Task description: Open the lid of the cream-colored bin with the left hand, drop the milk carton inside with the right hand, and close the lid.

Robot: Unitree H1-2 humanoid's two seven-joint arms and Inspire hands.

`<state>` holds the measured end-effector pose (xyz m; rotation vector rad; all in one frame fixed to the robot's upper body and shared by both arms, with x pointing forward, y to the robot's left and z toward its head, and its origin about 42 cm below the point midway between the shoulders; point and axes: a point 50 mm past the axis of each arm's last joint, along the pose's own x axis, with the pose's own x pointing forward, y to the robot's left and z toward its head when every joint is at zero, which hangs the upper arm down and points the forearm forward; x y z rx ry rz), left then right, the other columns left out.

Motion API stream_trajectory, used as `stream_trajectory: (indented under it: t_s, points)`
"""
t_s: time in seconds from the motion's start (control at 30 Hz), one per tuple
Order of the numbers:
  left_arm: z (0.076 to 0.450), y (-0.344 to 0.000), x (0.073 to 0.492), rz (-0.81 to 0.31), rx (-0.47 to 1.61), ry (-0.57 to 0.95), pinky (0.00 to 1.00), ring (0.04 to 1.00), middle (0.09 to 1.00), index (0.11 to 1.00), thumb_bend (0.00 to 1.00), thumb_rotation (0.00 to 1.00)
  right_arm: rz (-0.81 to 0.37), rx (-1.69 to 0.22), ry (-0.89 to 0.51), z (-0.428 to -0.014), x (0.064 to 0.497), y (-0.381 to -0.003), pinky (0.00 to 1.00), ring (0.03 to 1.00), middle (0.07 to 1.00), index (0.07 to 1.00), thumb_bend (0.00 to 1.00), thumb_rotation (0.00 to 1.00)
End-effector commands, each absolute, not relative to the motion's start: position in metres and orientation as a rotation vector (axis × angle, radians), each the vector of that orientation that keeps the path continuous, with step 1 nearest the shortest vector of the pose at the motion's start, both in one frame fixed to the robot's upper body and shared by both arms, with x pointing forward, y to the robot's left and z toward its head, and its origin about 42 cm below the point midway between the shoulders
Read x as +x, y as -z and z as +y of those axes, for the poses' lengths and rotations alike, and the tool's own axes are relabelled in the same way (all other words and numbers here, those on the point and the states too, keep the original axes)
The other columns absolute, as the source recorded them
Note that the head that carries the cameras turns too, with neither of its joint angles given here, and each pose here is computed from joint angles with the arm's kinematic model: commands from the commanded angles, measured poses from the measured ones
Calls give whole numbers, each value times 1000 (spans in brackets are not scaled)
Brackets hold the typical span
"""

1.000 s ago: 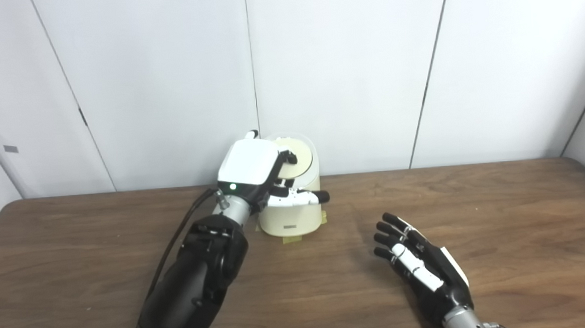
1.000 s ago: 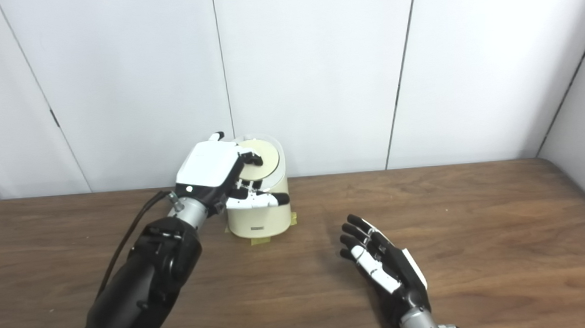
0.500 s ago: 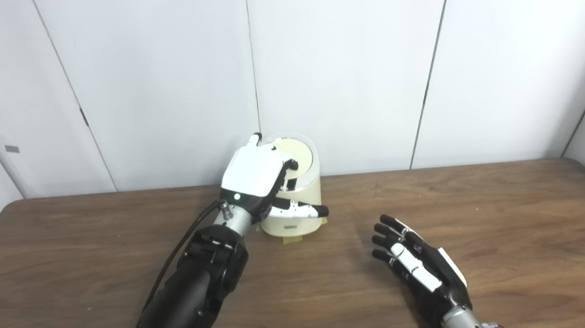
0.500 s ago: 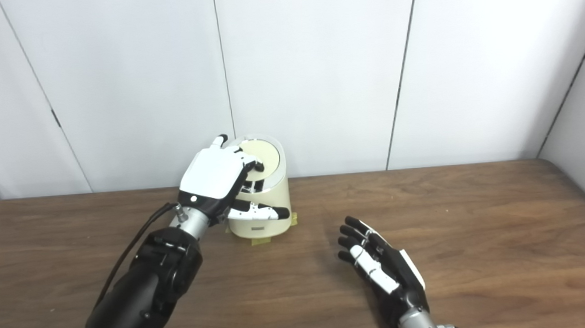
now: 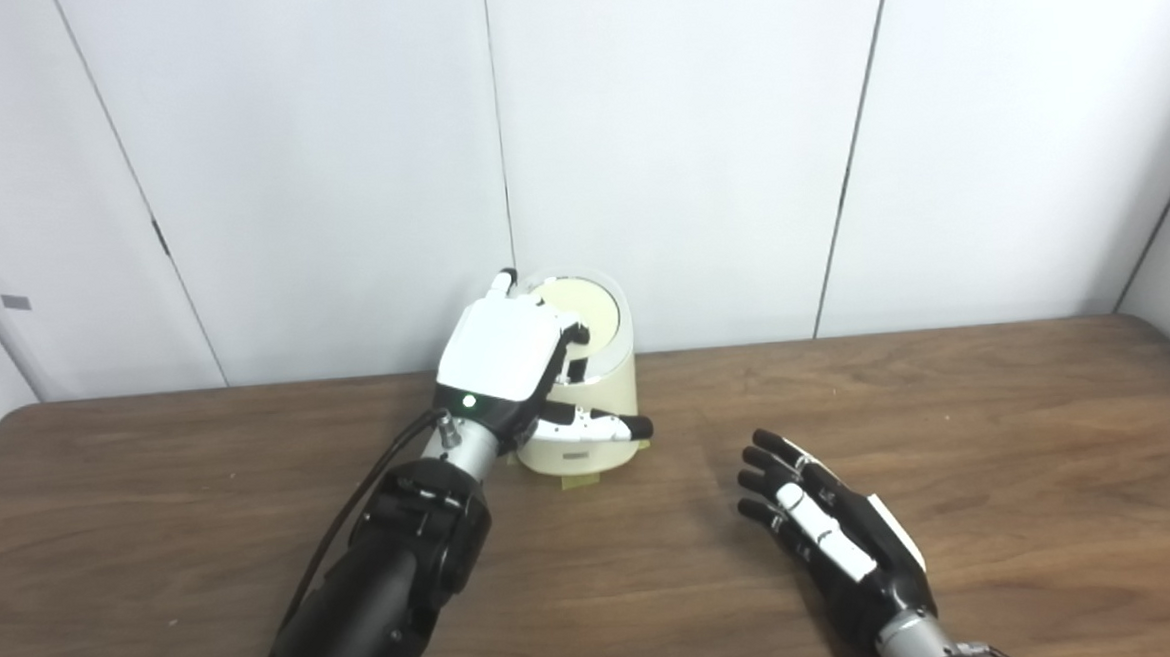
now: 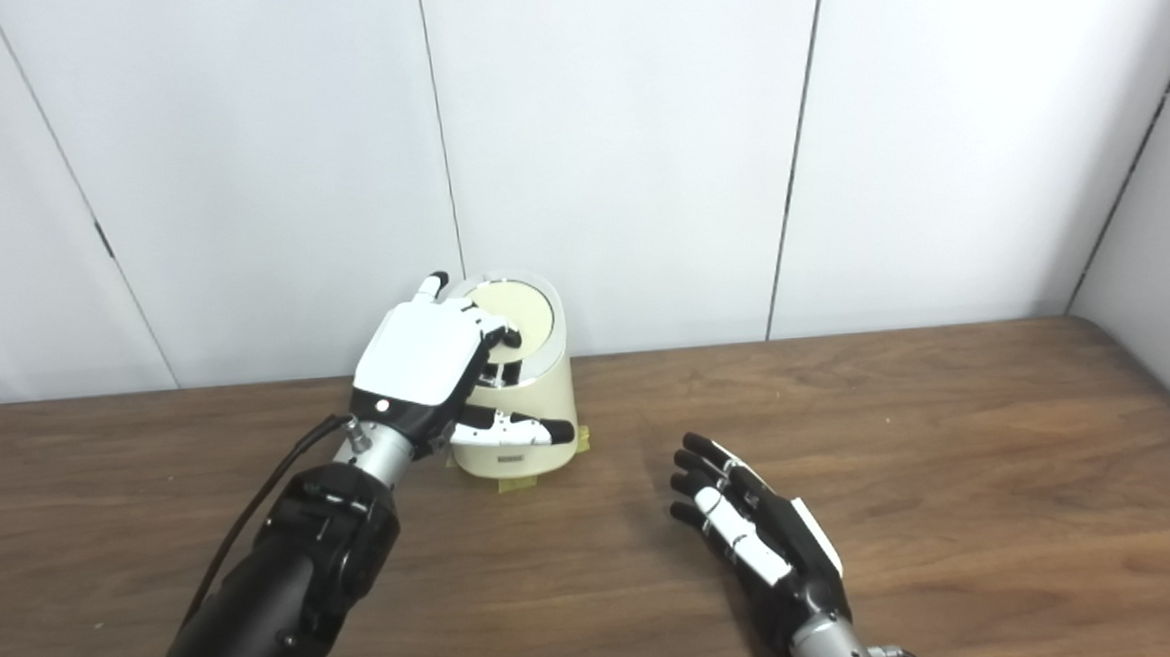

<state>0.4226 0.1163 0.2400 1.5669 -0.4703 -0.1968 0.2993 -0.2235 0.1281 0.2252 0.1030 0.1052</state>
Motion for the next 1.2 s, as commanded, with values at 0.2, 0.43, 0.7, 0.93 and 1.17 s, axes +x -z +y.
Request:
stream_trajectory:
  t_s: [0.2, 0.43, 0.7, 0.93, 1.17]
  points:
    - [117, -230, 420, -438, 1568, 225, 1000, 867, 757, 739, 912, 932, 85, 222, -133, -221, 304, -133, 823, 870, 872, 860, 193, 465]
    - [114, -233, 417, -431, 1535, 163, 1000, 998, 991, 986, 824, 925, 75, 211, -127, -221, 305, -132, 819, 867, 869, 861, 192, 457]
    - [111, -249, 412, -445, 1499, 79, 1000, 1000, 1000, 1000, 796, 912, 78, 200, -134, -222, 306, -131, 830, 871, 869, 858, 199, 495]
    - [115, -269, 394, -469, 1437, 7, 1000, 1000, 1000, 1000, 765, 921, 76, 204, -136, -223, 306, -131, 828, 872, 871, 862, 196, 467]
    - [144, -278, 358, -549, 1269, -98, 1000, 1000, 1000, 1000, 675, 982, 78, 204, -131, -225, 306, -131, 823, 868, 870, 862, 189, 431]
